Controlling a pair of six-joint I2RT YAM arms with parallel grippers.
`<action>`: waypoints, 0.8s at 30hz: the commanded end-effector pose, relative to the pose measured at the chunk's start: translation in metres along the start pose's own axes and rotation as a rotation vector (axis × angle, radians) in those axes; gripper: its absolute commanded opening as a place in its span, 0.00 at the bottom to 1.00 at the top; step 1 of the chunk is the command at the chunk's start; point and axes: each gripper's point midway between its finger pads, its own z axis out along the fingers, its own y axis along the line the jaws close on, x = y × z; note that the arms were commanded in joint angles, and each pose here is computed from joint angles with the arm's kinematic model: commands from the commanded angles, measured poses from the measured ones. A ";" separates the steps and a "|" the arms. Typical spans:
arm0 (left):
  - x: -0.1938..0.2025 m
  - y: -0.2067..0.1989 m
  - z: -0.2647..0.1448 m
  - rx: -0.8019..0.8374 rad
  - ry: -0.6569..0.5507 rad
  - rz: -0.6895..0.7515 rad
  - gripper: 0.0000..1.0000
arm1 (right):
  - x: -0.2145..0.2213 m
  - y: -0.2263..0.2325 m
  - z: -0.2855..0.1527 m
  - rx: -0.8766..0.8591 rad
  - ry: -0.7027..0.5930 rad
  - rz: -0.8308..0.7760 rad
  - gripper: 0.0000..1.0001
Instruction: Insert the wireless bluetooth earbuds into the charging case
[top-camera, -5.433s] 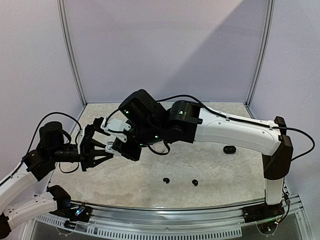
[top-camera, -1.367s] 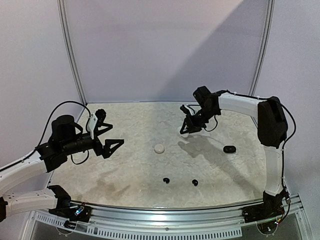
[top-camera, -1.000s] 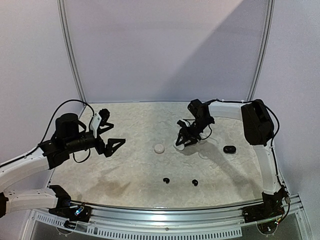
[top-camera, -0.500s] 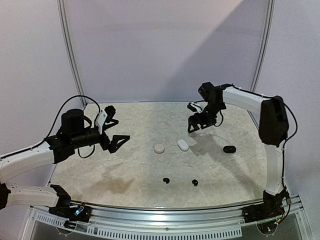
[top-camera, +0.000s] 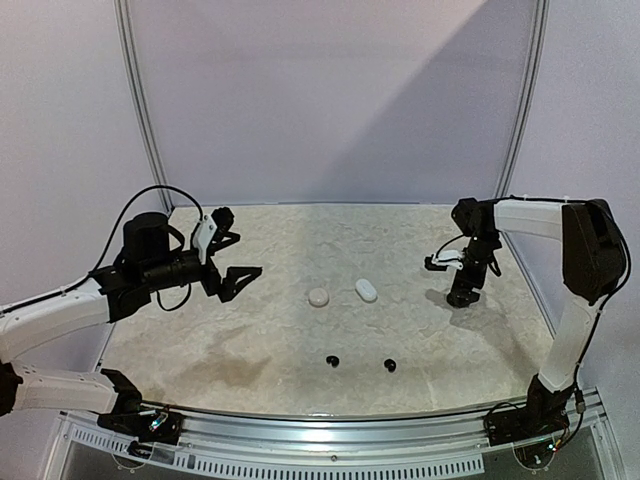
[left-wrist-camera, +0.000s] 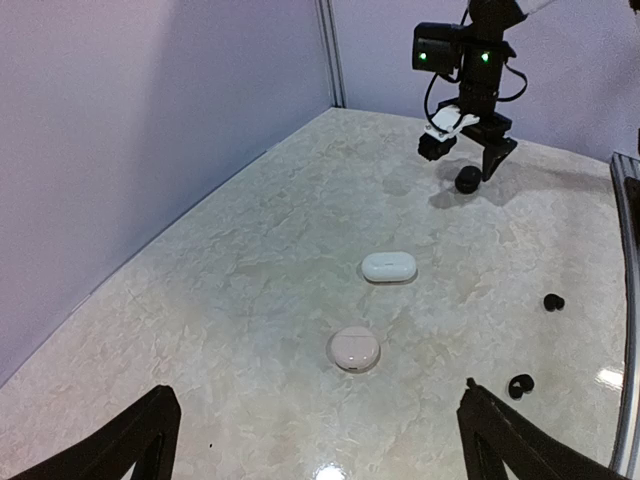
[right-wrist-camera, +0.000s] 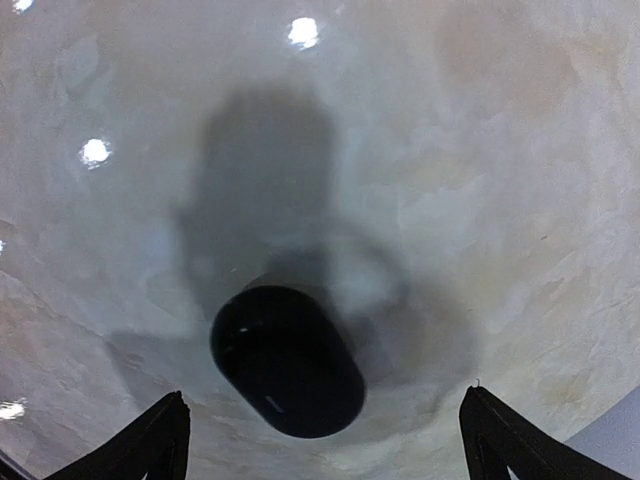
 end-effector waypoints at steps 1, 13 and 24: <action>-0.006 0.001 0.001 0.012 0.004 0.026 0.99 | -0.006 -0.029 -0.001 0.110 -0.021 -0.150 0.95; -0.004 0.002 0.005 0.017 0.015 0.049 0.99 | 0.012 -0.002 0.035 -0.063 0.073 -0.227 0.74; -0.010 0.005 0.004 0.000 -0.005 0.017 0.99 | -0.010 -0.015 0.014 0.008 -0.028 -0.143 0.25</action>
